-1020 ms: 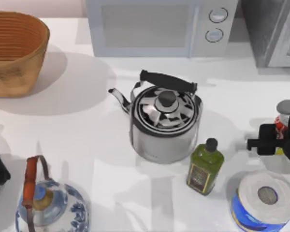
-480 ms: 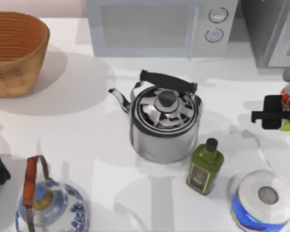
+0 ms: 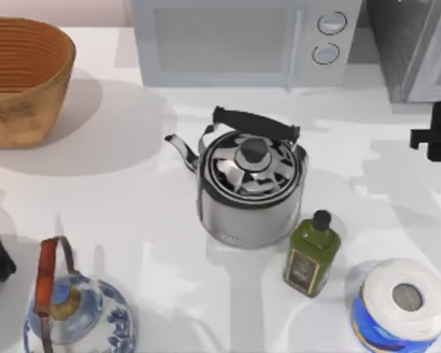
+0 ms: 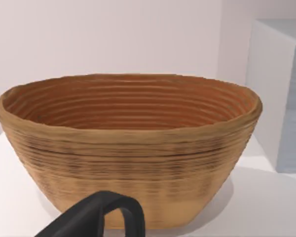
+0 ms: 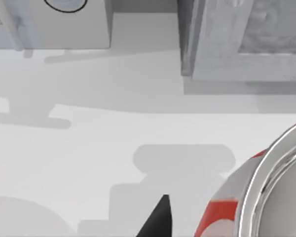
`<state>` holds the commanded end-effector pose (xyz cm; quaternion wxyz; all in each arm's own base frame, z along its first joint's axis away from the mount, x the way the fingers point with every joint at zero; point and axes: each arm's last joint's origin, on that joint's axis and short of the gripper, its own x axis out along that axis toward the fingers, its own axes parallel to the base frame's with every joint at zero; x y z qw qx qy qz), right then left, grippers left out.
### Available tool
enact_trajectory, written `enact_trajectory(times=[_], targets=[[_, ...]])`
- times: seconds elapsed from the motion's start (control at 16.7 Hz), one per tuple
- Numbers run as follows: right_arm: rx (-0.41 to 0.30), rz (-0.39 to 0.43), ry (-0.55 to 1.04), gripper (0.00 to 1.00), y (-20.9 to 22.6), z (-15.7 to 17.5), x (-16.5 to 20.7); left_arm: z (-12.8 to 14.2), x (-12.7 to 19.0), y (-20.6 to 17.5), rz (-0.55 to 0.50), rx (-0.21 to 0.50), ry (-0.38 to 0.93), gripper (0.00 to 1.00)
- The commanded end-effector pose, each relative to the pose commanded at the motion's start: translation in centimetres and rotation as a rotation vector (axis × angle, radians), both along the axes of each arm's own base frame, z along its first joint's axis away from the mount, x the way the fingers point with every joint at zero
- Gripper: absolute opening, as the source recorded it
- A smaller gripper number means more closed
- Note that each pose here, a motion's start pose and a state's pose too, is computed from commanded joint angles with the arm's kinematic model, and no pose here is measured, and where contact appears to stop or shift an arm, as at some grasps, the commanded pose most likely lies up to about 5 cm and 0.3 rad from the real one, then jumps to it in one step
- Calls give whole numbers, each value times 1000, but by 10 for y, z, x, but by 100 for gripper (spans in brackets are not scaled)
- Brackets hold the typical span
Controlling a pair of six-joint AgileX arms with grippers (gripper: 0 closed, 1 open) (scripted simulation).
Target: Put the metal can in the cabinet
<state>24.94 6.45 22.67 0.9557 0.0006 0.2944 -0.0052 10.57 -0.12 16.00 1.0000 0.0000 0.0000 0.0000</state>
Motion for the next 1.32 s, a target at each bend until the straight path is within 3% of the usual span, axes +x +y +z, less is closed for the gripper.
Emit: enact_trajectory(times=[0.42,0.66,0.96,1.32], targets=[[2,1,-2,0,-1,0,-3,0,0,0,0,0,0,100],[17,5,-63,0,-16,2,-28,0,0,0,0,0,0,100],[47,9,-278,0,-43,0,-89,0,0,0,0,0,0,100],[27,9,-545,0,-61,-38,-139,0,0,0,0,0,0,100]])
